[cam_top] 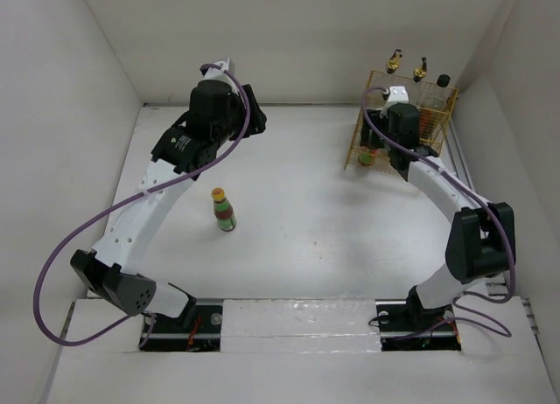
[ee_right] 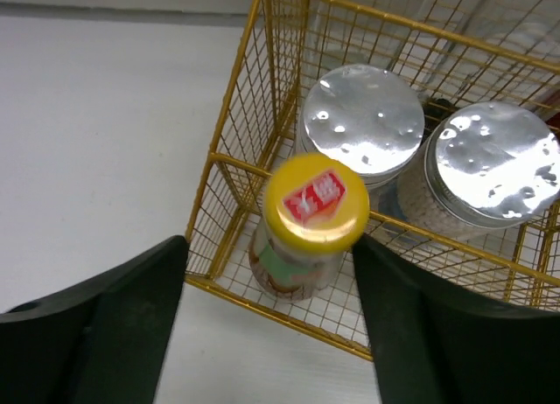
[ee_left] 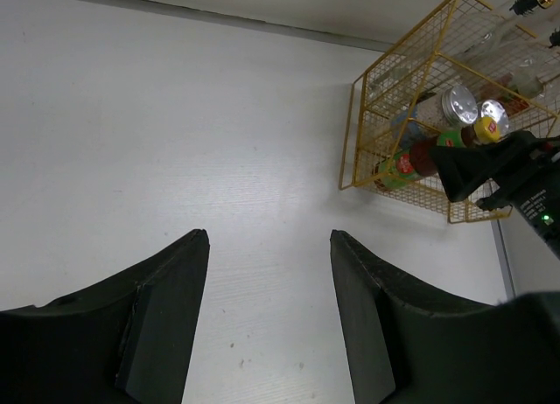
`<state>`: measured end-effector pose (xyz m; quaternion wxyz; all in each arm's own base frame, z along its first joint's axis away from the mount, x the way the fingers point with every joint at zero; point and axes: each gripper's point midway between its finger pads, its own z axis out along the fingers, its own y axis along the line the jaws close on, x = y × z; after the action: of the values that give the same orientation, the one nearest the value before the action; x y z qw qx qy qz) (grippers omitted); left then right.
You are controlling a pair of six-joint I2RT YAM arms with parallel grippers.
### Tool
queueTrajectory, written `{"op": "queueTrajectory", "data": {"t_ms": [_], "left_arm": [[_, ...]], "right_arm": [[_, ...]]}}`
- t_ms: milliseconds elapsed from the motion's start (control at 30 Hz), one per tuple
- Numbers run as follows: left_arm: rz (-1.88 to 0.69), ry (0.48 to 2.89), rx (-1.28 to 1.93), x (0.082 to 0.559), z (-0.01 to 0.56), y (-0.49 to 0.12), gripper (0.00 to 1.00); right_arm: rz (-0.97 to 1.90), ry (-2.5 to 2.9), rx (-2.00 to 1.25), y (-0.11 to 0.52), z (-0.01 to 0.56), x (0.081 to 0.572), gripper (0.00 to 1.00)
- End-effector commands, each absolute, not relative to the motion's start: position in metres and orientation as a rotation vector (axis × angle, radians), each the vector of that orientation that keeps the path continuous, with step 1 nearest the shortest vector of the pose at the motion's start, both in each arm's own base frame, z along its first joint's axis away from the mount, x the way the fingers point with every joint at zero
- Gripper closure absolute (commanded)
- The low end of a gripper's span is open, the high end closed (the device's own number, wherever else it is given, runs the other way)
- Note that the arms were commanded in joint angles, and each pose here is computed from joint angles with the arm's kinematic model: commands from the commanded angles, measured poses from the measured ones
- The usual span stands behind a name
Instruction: Organize the condiment bottles
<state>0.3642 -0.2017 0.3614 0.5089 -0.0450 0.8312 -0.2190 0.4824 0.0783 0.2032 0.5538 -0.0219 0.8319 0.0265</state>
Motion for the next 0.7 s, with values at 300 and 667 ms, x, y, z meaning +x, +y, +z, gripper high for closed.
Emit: {"op": "queueTrajectory", "data": {"t_ms": [300,667], "left_arm": [[-0.439,1.914,-0.139,0.373,0.392,-0.185,0.47],[-0.271,1.811,-0.378,0.4,0.428,-0.13,0.33]], "right_arm": [[0.297,1.733,-0.299,0.146,0.333,0.445,0.25],[0.766,1.621,-1.009,0.388,0.28,0.322,0.16]]}}
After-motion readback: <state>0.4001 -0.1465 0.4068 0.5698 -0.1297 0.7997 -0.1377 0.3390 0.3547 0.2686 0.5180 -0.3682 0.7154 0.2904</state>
